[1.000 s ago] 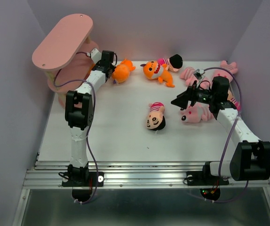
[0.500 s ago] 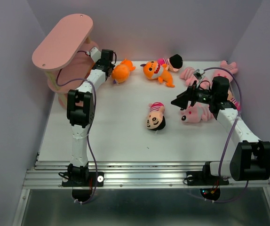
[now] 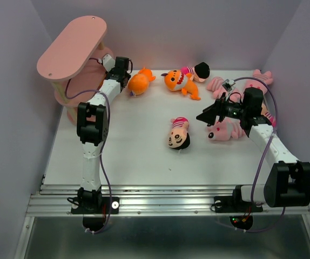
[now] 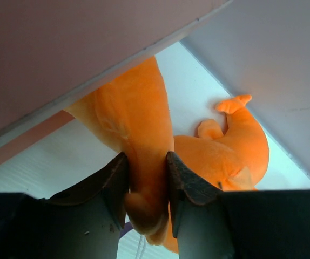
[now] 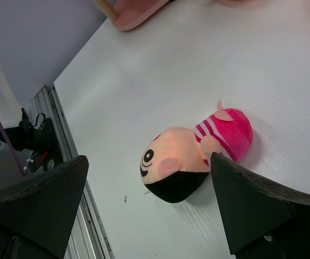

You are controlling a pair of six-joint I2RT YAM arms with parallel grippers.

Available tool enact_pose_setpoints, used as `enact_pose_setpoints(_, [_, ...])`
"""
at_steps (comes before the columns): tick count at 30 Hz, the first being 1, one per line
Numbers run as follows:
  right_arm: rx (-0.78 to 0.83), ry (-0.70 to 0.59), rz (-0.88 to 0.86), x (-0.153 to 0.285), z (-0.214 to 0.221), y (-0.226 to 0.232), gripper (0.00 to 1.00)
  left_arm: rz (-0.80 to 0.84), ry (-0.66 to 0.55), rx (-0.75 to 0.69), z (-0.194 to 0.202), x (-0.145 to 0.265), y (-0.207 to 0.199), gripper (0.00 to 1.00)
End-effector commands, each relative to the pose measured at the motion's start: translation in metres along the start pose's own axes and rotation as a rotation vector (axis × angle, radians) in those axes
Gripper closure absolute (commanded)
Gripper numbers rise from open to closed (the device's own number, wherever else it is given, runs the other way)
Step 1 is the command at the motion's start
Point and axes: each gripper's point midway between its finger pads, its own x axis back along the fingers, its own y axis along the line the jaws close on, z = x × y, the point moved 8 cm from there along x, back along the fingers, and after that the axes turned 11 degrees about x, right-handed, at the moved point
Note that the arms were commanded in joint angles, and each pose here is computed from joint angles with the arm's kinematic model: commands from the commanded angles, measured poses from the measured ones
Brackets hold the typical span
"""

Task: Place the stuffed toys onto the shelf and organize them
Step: Place the stuffed toy onto shelf

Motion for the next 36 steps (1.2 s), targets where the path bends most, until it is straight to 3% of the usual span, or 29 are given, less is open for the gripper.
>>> enact_pose_setpoints(1, [0.061,-0.034,-0.015,0.002,-0.008,0.000,0.00,0.023,-0.077,0.057,-0.030,0.004,-0.008,0.54])
enact_pose_setpoints(3, [0.061,-0.034,-0.015,0.002,-0.008,0.000,0.00,0.023,-0.073,0.059,-0.030,0.005,-0.005,0.47])
enact_pose_setpoints(13, [0.062,-0.039,-0.009,0.005,-0.010,-0.001,0.00,0.088,-0.023,0.032,-0.033,0.019,-0.010,0.37])
enact_pose_setpoints(17, [0.063,-0.044,-0.005,0.007,-0.011,-0.001,0.00,0.107,-0.024,0.038,-0.034,0.025,-0.009,0.39])
enact_pose_setpoints(20, [0.062,-0.044,-0.009,0.007,-0.010,-0.001,0.00,0.096,-0.028,0.036,-0.033,0.024,-0.004,0.52])
enact_pose_setpoints(21, [0.062,-0.044,-0.007,0.007,-0.011,-0.001,0.00,0.091,-0.027,0.032,-0.032,0.024,-0.002,0.63])
enact_pose_setpoints(24, [0.066,-0.046,-0.010,0.008,-0.012,0.001,0.00,0.086,-0.026,0.031,-0.029,0.024,0.003,0.79])
enact_pose_setpoints(28, [0.066,-0.050,-0.005,0.010,-0.013,0.000,0.00,0.086,-0.043,0.020,-0.032,0.026,0.002,0.94])
enact_pose_setpoints(31, [0.070,-0.052,-0.008,0.010,-0.014,0.000,0.00,0.071,-0.076,0.001,-0.038,0.027,0.003,1.00])
enact_pose_setpoints(36, [0.069,-0.052,-0.008,0.010,-0.014,0.000,0.00,0.040,-0.123,-0.013,-0.049,0.025,0.007,1.00])
